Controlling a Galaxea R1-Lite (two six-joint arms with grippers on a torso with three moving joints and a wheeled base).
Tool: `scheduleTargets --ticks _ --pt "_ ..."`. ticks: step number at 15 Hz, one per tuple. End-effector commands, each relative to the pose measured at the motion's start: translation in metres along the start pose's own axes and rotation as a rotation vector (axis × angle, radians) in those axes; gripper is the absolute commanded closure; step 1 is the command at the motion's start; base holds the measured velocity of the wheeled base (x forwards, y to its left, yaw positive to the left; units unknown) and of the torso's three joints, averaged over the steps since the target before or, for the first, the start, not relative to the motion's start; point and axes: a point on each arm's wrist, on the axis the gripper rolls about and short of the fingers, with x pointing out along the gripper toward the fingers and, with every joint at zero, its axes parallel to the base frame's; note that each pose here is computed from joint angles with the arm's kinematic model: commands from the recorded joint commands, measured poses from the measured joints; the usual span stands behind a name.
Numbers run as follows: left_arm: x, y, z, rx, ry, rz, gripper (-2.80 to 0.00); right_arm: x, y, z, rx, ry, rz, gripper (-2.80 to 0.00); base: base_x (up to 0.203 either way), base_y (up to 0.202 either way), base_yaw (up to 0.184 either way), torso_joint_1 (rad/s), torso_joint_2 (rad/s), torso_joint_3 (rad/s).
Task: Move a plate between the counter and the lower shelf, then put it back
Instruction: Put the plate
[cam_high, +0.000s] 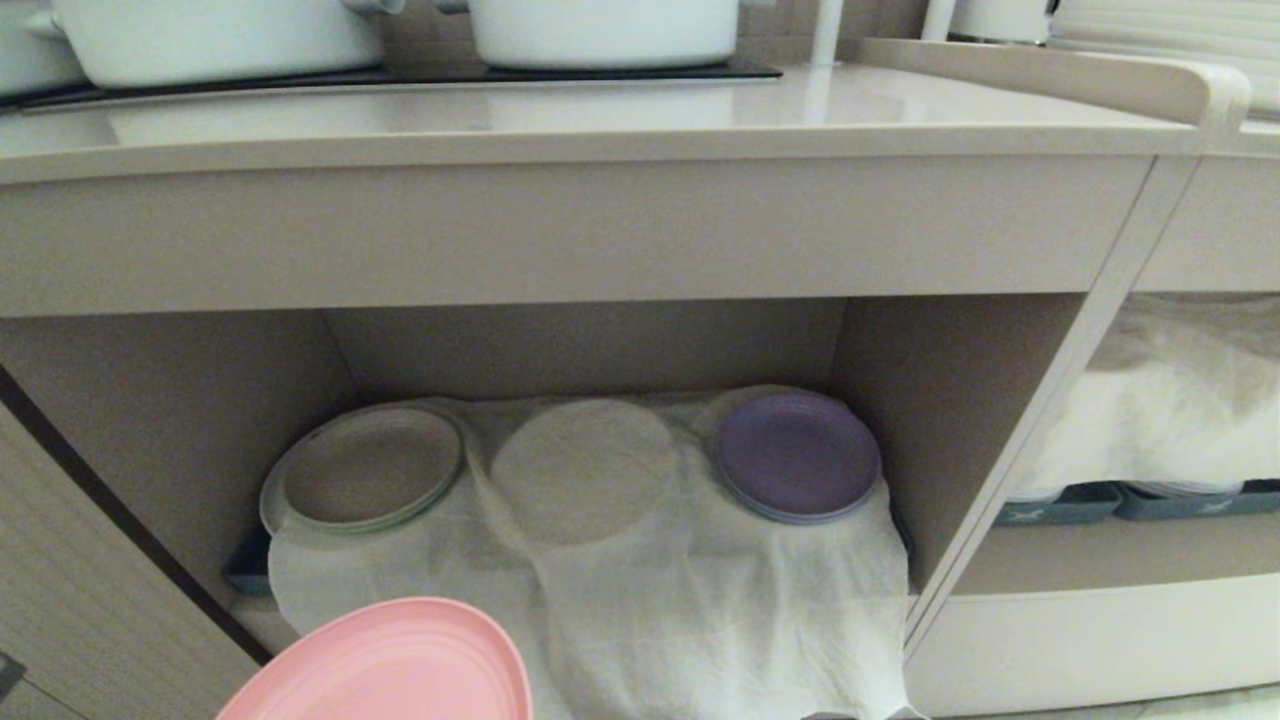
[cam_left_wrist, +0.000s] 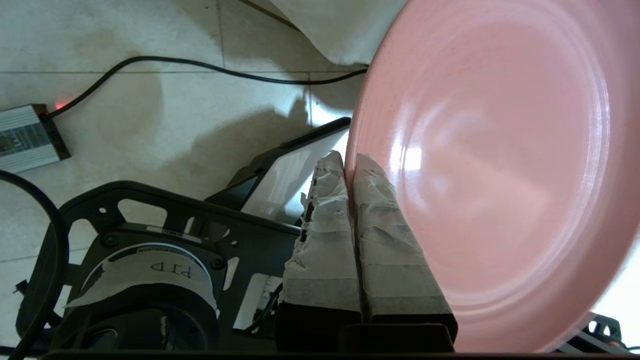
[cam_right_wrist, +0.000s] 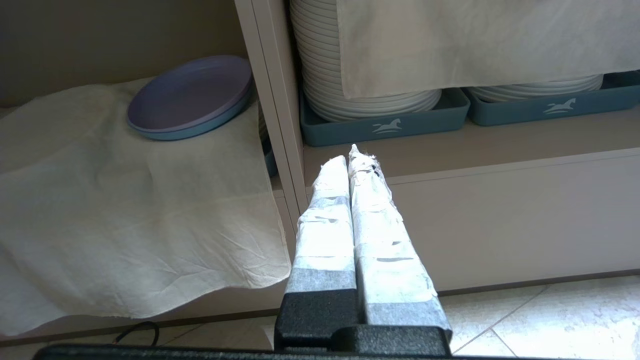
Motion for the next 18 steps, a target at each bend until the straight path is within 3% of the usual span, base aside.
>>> scheduleTargets --ticks 1,7,18 --pt "-0.0008 -0.0004 0.0003 0.001 0.002 -0.004 0.0 0.0 0.0 0.0 0.0 0.0 0.0 0.0 0.0 0.0 0.0 0.0 0.0 0.0" --pt "-0.0044 0.0013 -0.0004 0.027 0.025 -0.051 0.0 0.0 0.0 0.0 0.0 0.0 0.0 0.0 0.0 0.0 0.0 0.0 0.0 0.0" --pt "-0.0039 -0.0023 0.0013 0.014 0.011 -0.086 0.0 0.0 0.0 0.0 0.0 0.0 0.0 0.0 0.0 0.0 0.0 0.0 0.0 0.0"
